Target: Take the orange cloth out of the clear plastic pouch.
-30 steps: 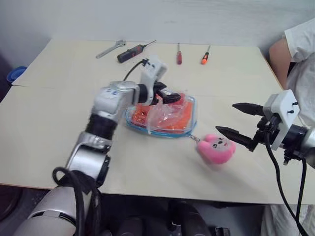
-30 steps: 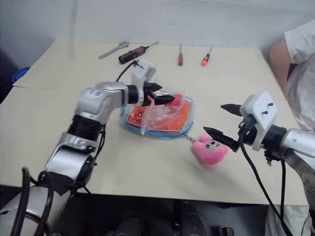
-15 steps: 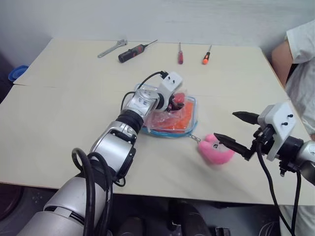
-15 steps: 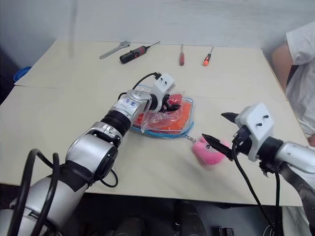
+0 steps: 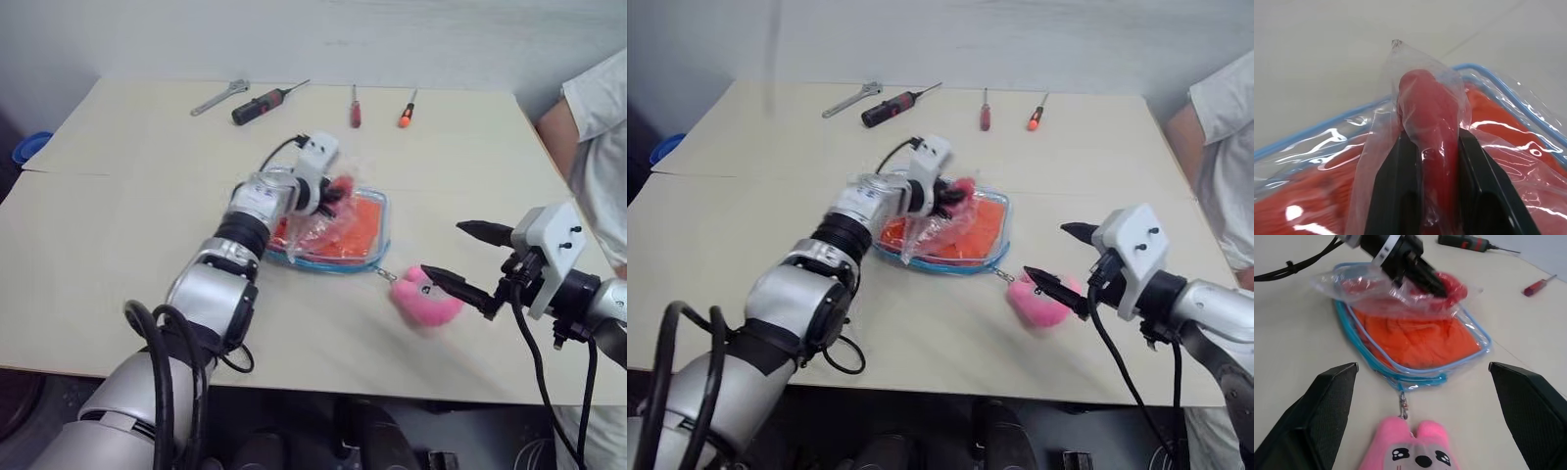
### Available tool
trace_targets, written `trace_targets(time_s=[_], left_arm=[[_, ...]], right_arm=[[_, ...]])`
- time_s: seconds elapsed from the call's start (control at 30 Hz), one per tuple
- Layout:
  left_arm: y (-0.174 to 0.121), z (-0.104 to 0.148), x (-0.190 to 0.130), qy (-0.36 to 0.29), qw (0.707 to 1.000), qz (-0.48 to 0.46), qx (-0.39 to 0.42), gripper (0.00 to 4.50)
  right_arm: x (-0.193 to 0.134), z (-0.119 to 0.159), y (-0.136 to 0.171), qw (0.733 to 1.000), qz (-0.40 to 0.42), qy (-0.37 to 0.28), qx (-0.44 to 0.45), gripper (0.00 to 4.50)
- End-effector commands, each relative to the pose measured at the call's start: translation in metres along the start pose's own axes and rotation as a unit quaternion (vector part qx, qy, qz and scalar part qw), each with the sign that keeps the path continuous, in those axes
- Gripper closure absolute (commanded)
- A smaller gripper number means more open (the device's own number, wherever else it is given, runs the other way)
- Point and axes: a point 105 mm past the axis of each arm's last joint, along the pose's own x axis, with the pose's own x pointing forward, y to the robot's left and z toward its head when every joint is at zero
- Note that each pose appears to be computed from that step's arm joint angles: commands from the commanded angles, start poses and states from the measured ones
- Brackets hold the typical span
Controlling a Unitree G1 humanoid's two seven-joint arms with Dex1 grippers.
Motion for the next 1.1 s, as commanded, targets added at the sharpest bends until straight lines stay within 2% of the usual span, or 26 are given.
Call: trace_targets(time_s=[0.03,0.07,0.17,0.27,0.47,0.57,0.67,0.83,0.9,1.0,1.1], left_arm=[[0.069,0.037,-0.061,-0.057,0.993,0.097,-0.024,3.8],[0.09,0.034,-0.08,-0.056,0.989,0.132,-0.029,3.8],[0.119,0.023,-0.108,-0.047,0.982,0.183,-0.032,3.8],[0.17,-0.03,-0.164,0.014,0.96,0.28,-0.024,3.8],[0.19,-0.082,-0.197,0.066,0.941,0.329,-0.049,3.8],[0.192,-0.106,-0.208,0.083,0.935,0.339,-0.062,3.14],[0.19,-0.103,-0.213,0.074,0.934,0.344,-0.056,2.2],[0.189,-0.072,-0.238,0.027,0.939,0.342,-0.03,0.63],[0.184,-0.06,-0.245,0.003,0.946,0.324,-0.026,0.63],[0.16,-0.036,-0.259,-0.021,0.97,0.235,0.049,0.63],[0.106,-0.013,-0.26,-0.025,0.983,0.075,0.166,0.63]], right_arm=[[0.008,0.012,-0.002,0.999,0.021,-0.024,-0.012,0.0],[0.012,0.013,-0.002,0.999,0.029,-0.028,-0.011,0.0],[0.018,0.013,0.0,0.998,0.044,-0.032,-0.008,0.0],[0.032,0.014,0.008,0.996,0.079,-0.038,-0.014,0.0],[0.043,0.019,0.0,0.995,0.086,-0.052,-0.013,0.0],[0.045,0.016,0.002,0.994,0.101,-0.047,-0.012,0.0],[0.046,0.015,0.002,0.993,0.107,-0.044,-0.013,0.0],[0.042,0.012,-0.004,0.994,0.099,-0.037,-0.012,0.0],[0.04,0.009,-0.005,0.995,0.094,-0.033,-0.009,0.0],[0.034,0.004,-0.003,0.995,0.093,-0.023,-0.006,0.0],[0.028,0.001,-0.004,0.996,0.086,-0.016,-0.006,0.0]])
